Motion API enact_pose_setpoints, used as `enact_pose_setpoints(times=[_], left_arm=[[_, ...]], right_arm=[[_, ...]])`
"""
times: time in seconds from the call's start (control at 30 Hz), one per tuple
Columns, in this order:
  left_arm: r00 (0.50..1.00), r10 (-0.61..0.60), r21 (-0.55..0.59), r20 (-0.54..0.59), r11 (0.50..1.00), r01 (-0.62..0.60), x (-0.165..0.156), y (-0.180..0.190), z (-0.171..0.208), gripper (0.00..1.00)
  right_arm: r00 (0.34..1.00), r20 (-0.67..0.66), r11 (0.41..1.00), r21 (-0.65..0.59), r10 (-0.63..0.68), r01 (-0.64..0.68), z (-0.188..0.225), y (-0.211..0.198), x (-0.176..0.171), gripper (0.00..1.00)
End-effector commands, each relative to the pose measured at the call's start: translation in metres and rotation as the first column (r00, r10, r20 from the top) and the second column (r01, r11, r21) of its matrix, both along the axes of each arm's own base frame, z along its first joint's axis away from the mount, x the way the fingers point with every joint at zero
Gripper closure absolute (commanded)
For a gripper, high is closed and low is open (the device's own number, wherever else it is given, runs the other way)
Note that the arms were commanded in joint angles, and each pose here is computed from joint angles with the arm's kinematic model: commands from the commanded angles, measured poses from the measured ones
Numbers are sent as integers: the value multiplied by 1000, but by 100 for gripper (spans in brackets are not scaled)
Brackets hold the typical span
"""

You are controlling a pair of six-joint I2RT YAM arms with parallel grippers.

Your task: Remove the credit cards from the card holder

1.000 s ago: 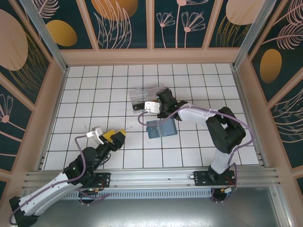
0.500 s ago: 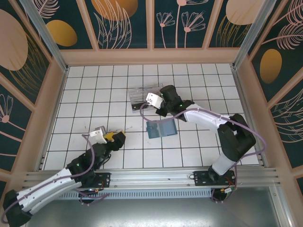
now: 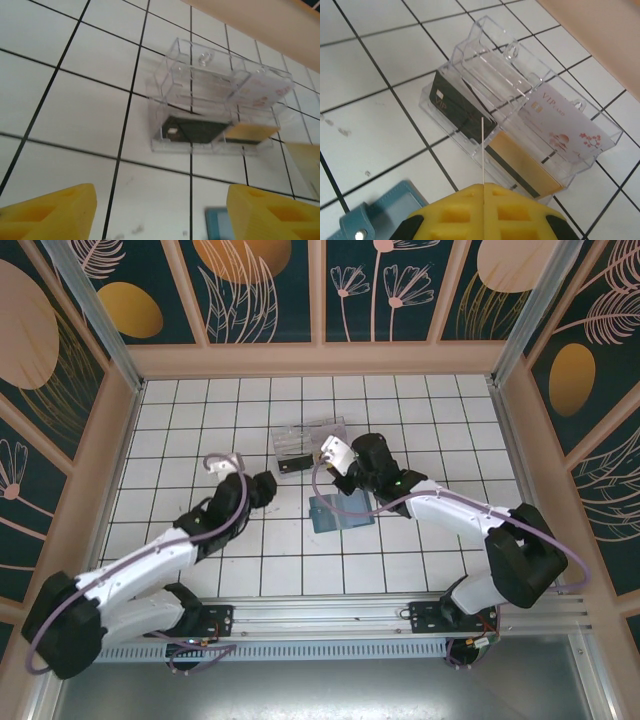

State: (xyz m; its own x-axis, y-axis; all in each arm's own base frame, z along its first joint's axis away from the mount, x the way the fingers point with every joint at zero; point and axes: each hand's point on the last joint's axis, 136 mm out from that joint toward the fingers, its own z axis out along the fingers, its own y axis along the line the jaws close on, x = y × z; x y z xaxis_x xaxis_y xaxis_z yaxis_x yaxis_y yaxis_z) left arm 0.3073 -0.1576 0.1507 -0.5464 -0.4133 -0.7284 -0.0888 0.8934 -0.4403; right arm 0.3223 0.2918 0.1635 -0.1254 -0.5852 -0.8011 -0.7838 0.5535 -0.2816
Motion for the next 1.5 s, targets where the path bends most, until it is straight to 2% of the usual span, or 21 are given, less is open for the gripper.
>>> enact_pose_setpoints(times=[0.0, 0.13, 0.4, 0.5, 0.6, 0.67, 0.83, 0.9, 1.47], left_arm=[[997, -80, 23, -21, 996, 81, 25, -15, 6, 36], [992, -95, 53, -82, 994, 99, 57, -23, -8, 44], [981, -101, 106, -167, 987, 120, 98, -34, -38, 46], [976, -82, 125, -202, 986, 109, 108, -31, -50, 51], [970, -56, 158, -236, 983, 96, 112, -24, -66, 52], [967, -46, 169, -252, 981, 91, 114, -21, -73, 57], [956, -44, 192, -288, 976, 103, 117, -19, -89, 58], [955, -47, 199, -294, 974, 109, 116, -18, -91, 62], [955, 60, 336, -292, 941, 43, 109, 28, -91, 60]], right_arm=[[999, 12, 992, 115, -52, 50, 29, 5, 6, 100], [995, -4, 984, 149, -103, 103, 33, -2, 4, 100], [992, 4, 971, 210, -122, 119, 42, -11, -6, 100], [994, 3, 968, 227, -108, 105, 47, -8, -7, 100], [994, 6, 966, 237, -106, 102, 49, -8, -8, 100], [995, 2, 965, 245, -98, 95, 49, -7, -9, 100], [996, -10, 965, 249, -89, 89, 47, -5, -10, 100], [996, -10, 964, 249, -92, 92, 47, -5, -10, 100], [997, -26, 964, 253, -76, 80, 46, -2, -12, 100]])
